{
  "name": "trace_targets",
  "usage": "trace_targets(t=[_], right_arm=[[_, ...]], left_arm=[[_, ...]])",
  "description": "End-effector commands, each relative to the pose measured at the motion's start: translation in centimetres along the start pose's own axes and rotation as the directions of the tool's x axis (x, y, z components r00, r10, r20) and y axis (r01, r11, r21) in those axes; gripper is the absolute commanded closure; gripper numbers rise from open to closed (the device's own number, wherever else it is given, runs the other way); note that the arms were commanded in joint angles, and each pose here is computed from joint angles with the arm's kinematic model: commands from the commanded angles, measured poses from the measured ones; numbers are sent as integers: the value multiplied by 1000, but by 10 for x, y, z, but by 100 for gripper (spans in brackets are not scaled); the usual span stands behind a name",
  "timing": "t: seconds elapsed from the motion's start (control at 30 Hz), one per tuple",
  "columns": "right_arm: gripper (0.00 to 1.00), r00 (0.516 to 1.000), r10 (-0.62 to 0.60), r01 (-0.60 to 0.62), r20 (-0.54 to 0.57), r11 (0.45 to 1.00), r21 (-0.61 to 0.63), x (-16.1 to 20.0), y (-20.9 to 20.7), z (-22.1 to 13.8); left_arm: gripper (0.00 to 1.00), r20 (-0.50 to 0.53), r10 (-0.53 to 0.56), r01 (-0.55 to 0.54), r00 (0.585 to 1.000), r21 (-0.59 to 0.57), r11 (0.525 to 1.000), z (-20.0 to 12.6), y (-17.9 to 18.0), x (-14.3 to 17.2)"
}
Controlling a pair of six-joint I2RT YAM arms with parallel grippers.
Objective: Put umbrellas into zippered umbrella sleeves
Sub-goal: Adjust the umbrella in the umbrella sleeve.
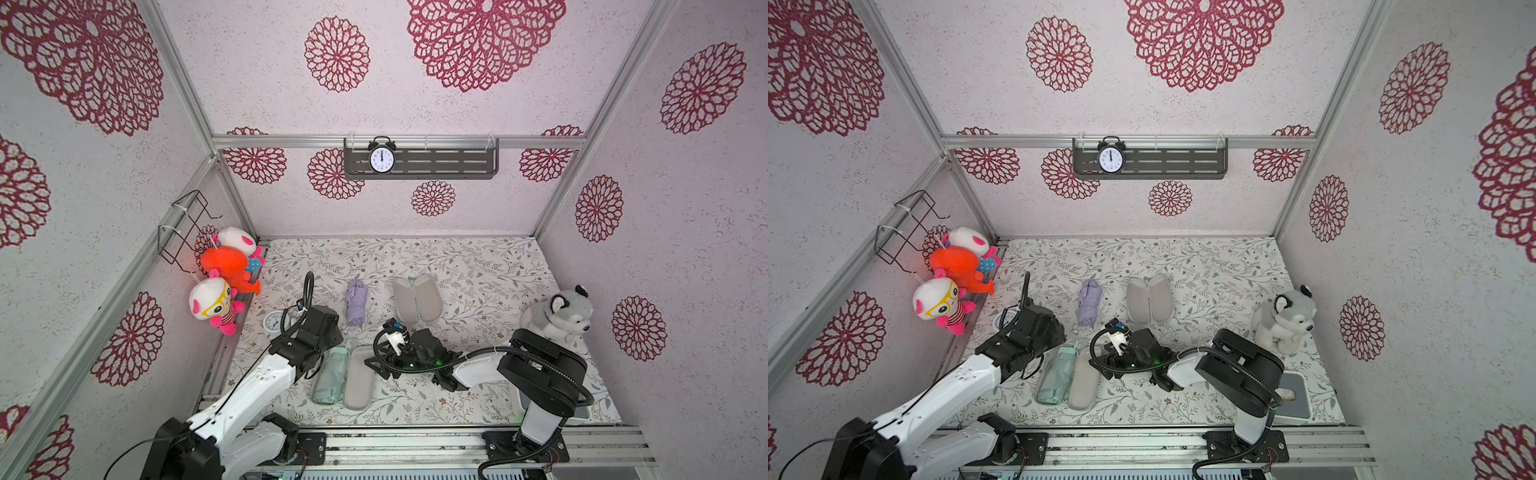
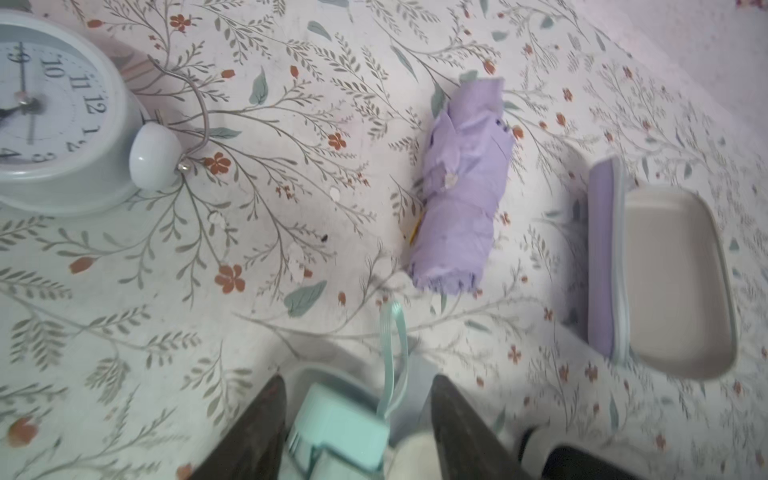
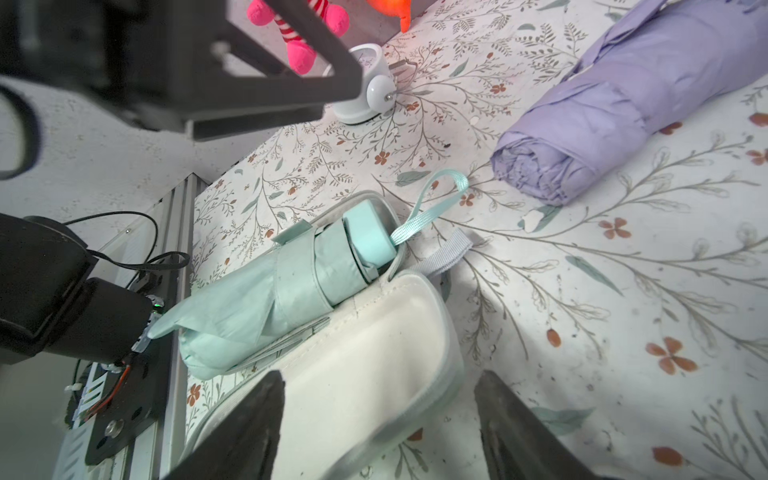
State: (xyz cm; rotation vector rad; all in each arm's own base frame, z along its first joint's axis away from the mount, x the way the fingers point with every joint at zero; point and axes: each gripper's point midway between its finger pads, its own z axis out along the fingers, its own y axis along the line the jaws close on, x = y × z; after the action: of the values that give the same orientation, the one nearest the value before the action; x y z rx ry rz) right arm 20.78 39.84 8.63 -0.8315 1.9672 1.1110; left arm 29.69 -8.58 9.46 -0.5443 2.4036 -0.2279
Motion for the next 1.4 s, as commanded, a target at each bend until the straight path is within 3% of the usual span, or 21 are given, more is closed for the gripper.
trace_targets(t=[0.0,0.23,0.37,0.53,0.9,1.1,1.23,1.37], right_arm=[[25,999,-21,20,32,1000,17,-14,3,-9],[25,999,-21,21,27,1000,4,-13,4,-6],[25,1000,-20,20,15,1000,2,-9,3,-3],[25,1000,-26,26,11,1000,9,-10,2,-2],[25,999,14,-14,-30,1000,3,-1,2,6],[25,999,27,-26,-39,999,28,2,3,7],[26,997,37,-35,-63,999,27,7,9,11],[28,996,44,-41,-74,998,43,11,18,6]], left_arm=[[46,-68,35,-28,997,108,994,23,-26,-3],[53,-108,41,-25,993,147,989,55,-42,8],[68,-131,43,-27,990,127,992,55,-40,11],[69,-139,59,-52,989,56,997,58,-23,14],[70,-165,59,-47,985,78,996,71,-24,27],[83,-151,53,-42,987,73,996,71,-20,29],[100,-157,55,-42,986,84,996,71,-22,30],[100,-134,52,-41,990,82,996,61,-21,24]])
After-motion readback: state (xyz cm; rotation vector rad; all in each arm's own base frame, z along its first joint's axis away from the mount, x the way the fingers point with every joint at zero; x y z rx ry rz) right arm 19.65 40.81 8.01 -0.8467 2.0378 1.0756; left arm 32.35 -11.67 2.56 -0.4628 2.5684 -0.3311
